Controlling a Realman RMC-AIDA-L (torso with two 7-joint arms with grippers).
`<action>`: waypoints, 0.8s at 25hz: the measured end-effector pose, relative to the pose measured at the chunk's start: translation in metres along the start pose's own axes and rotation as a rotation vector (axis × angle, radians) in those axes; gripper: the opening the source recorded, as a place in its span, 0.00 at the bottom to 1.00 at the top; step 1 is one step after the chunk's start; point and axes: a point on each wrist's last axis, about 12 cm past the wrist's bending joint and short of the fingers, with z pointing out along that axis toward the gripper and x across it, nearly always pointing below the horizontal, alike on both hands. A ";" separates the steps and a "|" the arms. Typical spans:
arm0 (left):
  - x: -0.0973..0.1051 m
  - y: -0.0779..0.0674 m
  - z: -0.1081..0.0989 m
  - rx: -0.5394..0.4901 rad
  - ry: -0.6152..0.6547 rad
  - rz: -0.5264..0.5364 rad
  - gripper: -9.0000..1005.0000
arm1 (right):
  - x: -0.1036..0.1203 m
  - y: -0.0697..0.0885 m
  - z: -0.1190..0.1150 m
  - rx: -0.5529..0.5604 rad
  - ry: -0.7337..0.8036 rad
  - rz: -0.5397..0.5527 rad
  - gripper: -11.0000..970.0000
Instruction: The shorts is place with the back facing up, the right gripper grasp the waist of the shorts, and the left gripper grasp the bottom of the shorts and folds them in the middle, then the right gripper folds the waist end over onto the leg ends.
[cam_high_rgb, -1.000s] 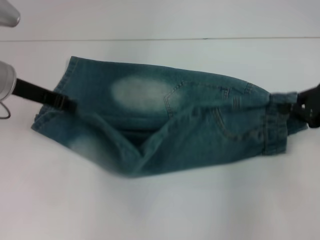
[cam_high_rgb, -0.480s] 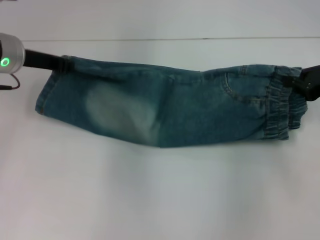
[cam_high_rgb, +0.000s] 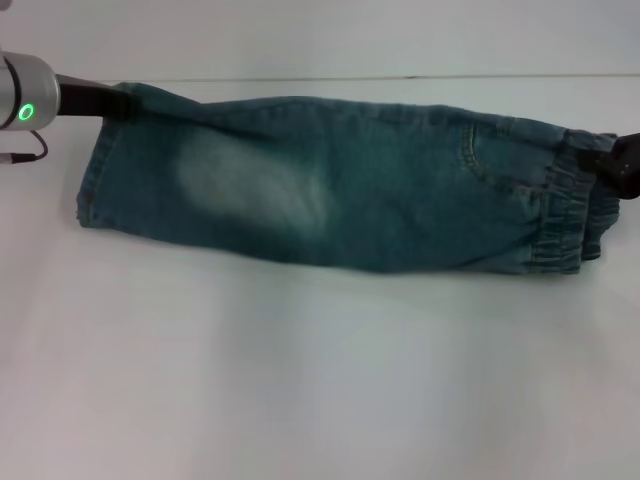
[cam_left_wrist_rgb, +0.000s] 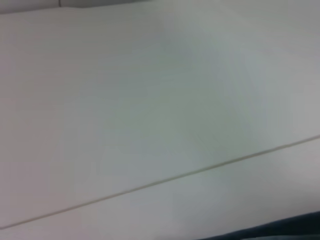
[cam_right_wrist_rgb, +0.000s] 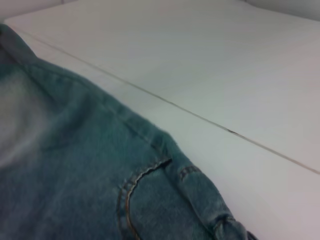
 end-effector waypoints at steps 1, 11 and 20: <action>0.000 0.000 0.000 0.000 0.000 0.000 0.09 | 0.001 0.000 0.000 0.002 0.001 -0.001 0.06; -0.001 -0.013 0.015 0.009 0.008 0.035 0.09 | 0.000 -0.002 0.008 0.032 -0.011 -0.009 0.10; -0.002 -0.011 0.023 -0.028 -0.017 0.026 0.17 | -0.001 -0.004 0.013 0.063 0.003 -0.028 0.20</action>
